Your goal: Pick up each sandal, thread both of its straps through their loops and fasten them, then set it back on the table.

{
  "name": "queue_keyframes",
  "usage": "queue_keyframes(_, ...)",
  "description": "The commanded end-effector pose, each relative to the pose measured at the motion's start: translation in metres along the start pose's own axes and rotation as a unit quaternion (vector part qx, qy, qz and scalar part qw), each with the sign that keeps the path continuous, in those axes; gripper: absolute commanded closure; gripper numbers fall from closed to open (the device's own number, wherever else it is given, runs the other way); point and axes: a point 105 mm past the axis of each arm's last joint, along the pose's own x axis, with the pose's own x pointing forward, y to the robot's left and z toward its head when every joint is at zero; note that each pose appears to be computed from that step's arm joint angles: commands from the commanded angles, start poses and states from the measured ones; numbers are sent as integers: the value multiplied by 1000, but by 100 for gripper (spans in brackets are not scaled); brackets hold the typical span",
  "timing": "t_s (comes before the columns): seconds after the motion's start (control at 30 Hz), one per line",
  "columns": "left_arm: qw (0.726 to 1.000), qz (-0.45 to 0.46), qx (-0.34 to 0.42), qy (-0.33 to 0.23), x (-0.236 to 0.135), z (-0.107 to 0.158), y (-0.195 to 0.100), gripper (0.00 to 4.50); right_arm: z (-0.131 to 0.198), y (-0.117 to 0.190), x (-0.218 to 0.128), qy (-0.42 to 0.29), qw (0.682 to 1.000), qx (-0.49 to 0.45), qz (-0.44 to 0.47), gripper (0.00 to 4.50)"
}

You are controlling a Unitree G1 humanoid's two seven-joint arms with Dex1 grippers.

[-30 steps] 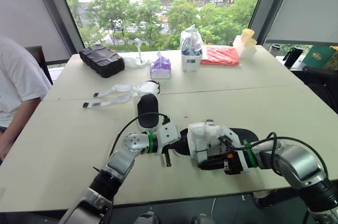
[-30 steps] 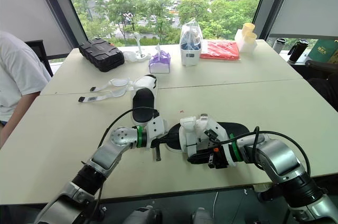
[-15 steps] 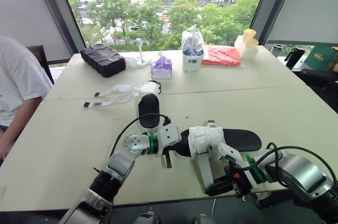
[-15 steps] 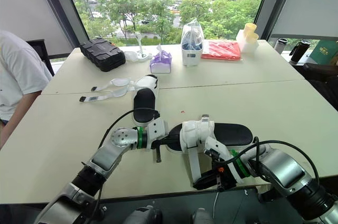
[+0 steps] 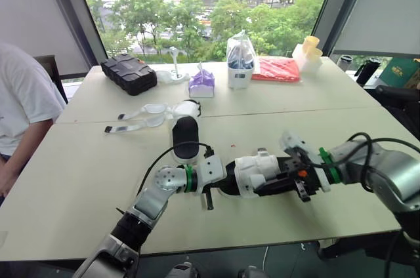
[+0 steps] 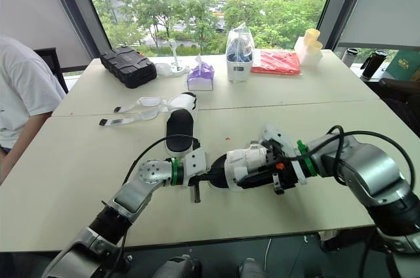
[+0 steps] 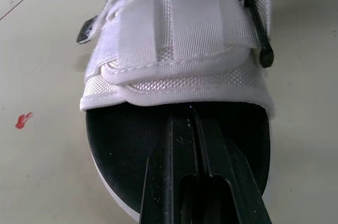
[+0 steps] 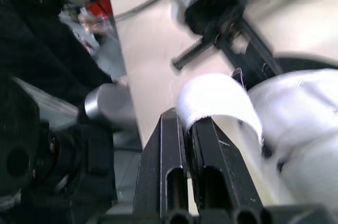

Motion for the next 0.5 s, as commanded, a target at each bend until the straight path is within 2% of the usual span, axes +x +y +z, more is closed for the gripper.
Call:
queue_keyframes(0.03, 999, -17, -11, 31, 2, -16, -9, 450, 10, -16, -2, 5, 999, -39, -29, 446)
queue_keyframes(0.2, 999, -14, -10, 31, 1, -17, -8, 450, 1, -30, 8, 23, 999, -35, -24, 446)
queue_keyframes(0.3, 999, -10, -10, 32, -1, -17, -7, 450, -5, -42, 10, 30, 999, -31, -31, 351)
queue_keyframes(0.5, 999, -6, -12, 33, -3, -18, -7, 450, -4, -64, 11, 27, 997, -19, -63, 50)
